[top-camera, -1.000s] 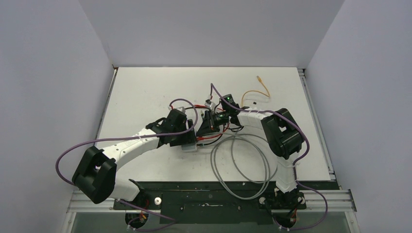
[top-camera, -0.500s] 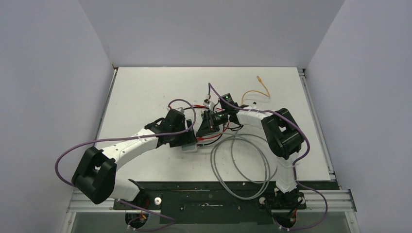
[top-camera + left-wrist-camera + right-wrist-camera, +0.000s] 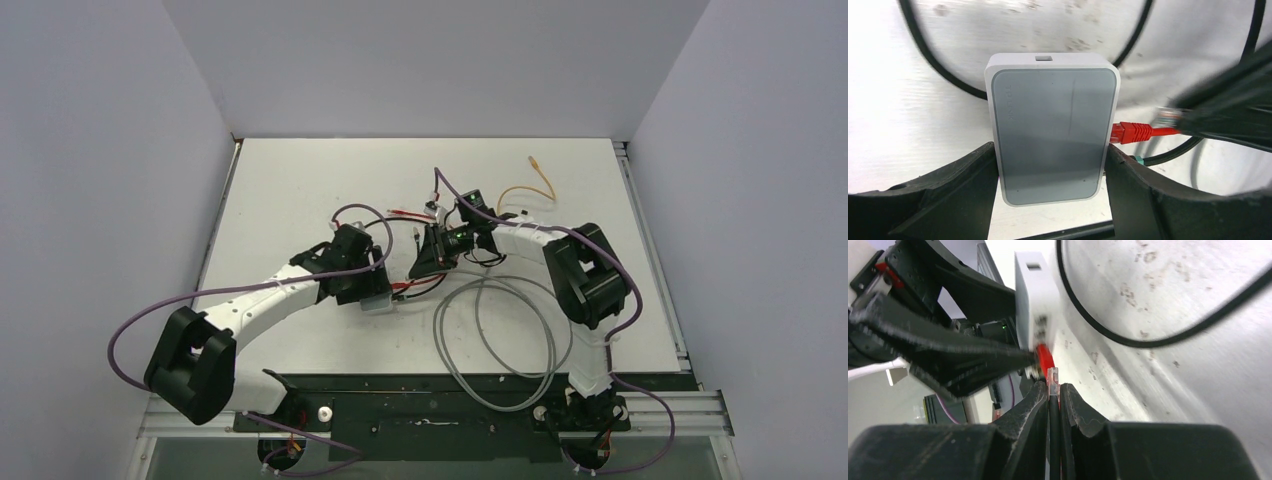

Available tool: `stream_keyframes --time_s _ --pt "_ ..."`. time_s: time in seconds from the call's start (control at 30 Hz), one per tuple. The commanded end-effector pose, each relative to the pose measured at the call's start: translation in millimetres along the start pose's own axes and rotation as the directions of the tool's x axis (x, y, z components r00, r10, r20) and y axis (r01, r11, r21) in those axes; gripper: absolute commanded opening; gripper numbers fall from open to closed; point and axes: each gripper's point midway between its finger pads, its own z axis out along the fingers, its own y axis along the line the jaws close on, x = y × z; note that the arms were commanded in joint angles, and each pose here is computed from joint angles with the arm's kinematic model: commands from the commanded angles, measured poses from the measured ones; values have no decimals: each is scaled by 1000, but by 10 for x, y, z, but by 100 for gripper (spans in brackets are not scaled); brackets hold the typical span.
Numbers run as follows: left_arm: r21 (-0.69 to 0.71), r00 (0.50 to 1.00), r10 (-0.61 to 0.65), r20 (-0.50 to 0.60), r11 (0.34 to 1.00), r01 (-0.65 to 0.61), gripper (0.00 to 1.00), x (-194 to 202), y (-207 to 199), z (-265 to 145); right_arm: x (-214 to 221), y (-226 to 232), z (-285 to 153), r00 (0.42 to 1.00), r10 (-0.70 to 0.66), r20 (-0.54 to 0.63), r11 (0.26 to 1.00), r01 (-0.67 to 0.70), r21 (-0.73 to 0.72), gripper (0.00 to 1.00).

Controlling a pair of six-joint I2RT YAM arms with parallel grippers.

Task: Pull the plug from the switch port

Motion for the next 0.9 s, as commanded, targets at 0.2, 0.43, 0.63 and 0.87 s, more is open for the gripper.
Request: stream_keyframes --time_s 0.2,0.43,0.63,0.87 --pt "-82 996 -12 92 996 20 0 -250 189 -124 -195 122 -273 995 -69 74 998 68 18 5" --pt "-77 997 -4 78 997 10 0 -239 167 -102 -365 295 -340 988 -100 116 995 100 7 5" --pt "-112 997 -4 76 994 13 0 -221 244 -103 -697 517 -634 963 -149 226 989 148 20 5" --pt "-182 996 -14 87 983 30 0 -229 400 -140 -1147 707 -1236 900 -206 384 979 193 72 5"
